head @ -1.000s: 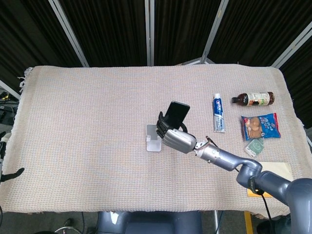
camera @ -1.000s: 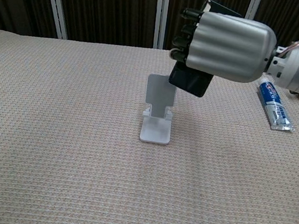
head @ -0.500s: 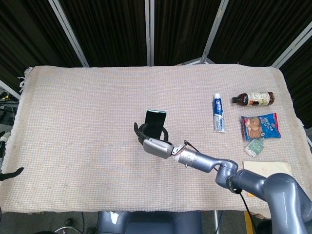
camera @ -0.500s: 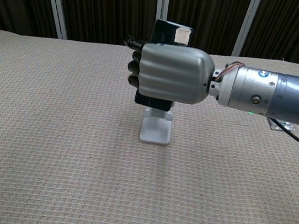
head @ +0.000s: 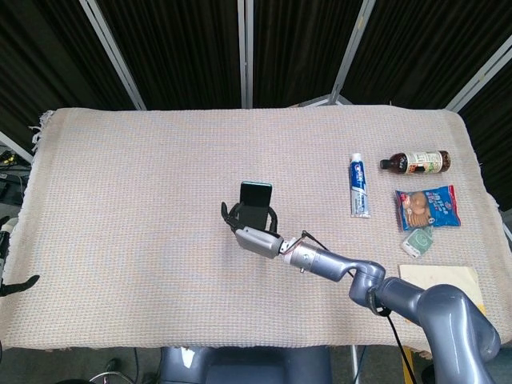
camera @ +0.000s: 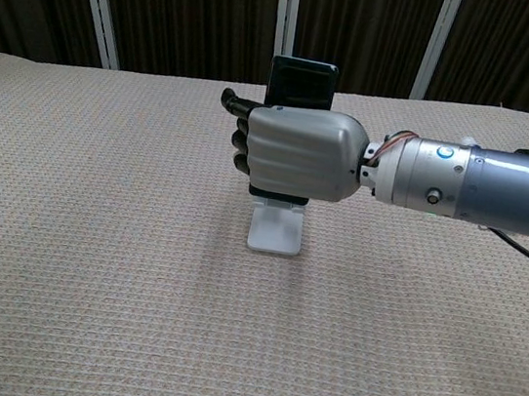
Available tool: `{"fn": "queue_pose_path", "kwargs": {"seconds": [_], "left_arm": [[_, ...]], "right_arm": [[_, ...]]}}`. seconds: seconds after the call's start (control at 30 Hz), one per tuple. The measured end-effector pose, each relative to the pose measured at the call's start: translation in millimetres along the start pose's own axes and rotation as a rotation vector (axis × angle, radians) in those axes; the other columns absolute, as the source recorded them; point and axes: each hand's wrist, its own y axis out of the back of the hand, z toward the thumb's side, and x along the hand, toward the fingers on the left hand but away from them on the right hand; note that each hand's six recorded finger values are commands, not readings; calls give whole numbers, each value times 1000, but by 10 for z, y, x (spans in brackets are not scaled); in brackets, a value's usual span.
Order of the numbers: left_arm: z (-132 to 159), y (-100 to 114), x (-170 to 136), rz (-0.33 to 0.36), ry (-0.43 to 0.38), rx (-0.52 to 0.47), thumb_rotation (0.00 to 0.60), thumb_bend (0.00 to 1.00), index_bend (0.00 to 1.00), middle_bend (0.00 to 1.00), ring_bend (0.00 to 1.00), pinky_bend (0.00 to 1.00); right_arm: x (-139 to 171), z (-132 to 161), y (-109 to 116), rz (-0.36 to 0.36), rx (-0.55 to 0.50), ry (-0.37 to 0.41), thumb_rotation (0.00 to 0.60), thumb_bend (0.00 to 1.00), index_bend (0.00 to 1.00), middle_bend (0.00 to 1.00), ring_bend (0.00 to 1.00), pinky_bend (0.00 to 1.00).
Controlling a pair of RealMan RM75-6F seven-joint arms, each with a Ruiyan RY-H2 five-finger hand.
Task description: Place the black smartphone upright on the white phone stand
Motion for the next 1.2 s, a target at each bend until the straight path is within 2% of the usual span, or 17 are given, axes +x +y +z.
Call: {"fn": "queue_pose_path", "kwargs": {"seconds": [0.3,0.4,0.53,0.63,1.0,1.2], "left_arm": [[-1,2,1,-1,1,-3,600,0,0,0,0,0],[-2,-6,3,-4,2,-2,600,0,0,0,0,0],[3,-5,3,-3,2,-1,600,0,0,0,0,0],[2,-7,1,-3,3,-1,600,0,0,0,0,0],[22,-4,-12,-2,-4,-2,600,0,0,0,0,0],[39,-3,-19,-3,-12,-6,600,0,0,0,0,0]], "right_arm": [[15,61,-1,-15,-4,10,600,107,490,441,425,161],[17,81,9,-19,-6,9,600,97,460,393,393,120],[20,108,-20,-1,-16,13,600,91,282,213,218,5],[30,106,-35,13,-19,10,600,90,175,146,148,0],[89,22,-23,15,-35,-28,600,91,122,134,140,0],[218,-128,1,11,-64,-93,600,91,110,133,140,0]]}}
